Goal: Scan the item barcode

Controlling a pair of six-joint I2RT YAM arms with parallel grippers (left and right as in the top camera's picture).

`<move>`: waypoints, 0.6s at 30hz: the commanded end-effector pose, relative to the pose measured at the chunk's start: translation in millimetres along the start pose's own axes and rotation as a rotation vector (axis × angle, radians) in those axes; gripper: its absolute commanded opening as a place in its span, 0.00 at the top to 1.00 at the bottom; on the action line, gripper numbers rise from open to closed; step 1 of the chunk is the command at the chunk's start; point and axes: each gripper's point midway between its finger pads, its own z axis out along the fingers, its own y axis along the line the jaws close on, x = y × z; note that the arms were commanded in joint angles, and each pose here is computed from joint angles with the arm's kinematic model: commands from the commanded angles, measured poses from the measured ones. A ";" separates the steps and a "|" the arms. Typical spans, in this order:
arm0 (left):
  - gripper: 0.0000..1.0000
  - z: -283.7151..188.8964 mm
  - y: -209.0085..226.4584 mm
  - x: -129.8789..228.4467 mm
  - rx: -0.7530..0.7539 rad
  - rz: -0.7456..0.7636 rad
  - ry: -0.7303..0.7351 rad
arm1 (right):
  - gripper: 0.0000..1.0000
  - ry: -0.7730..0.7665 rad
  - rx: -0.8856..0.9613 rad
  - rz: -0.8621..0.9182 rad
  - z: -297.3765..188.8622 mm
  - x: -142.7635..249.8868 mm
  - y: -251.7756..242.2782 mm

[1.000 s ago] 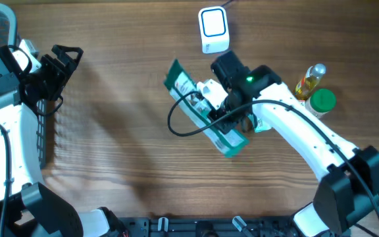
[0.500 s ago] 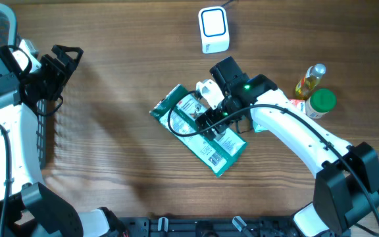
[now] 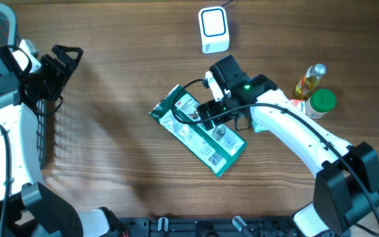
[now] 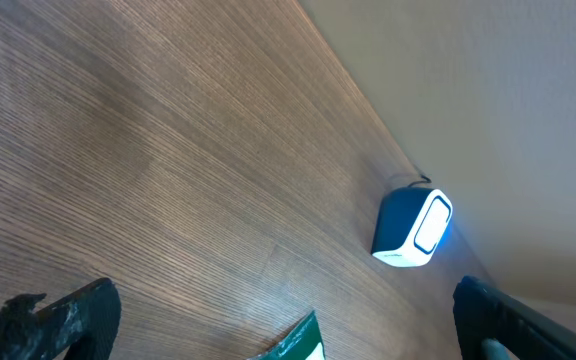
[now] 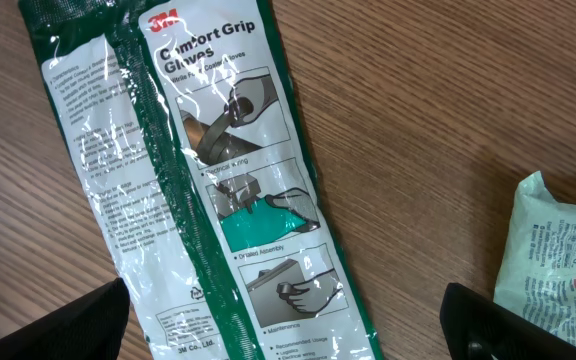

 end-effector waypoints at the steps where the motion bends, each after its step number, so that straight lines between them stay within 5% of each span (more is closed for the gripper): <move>1: 0.00 -4.0 -1.0 -4.9 -0.002 0.010 -0.019 | 0.00 0.010 0.022 0.023 4.5 2.1 -5.0; 18: 0.00 -4.0 -1.0 -4.9 -0.002 0.010 -0.019 | 0.00 -0.077 0.080 0.012 -24.3 -7.0 -12.8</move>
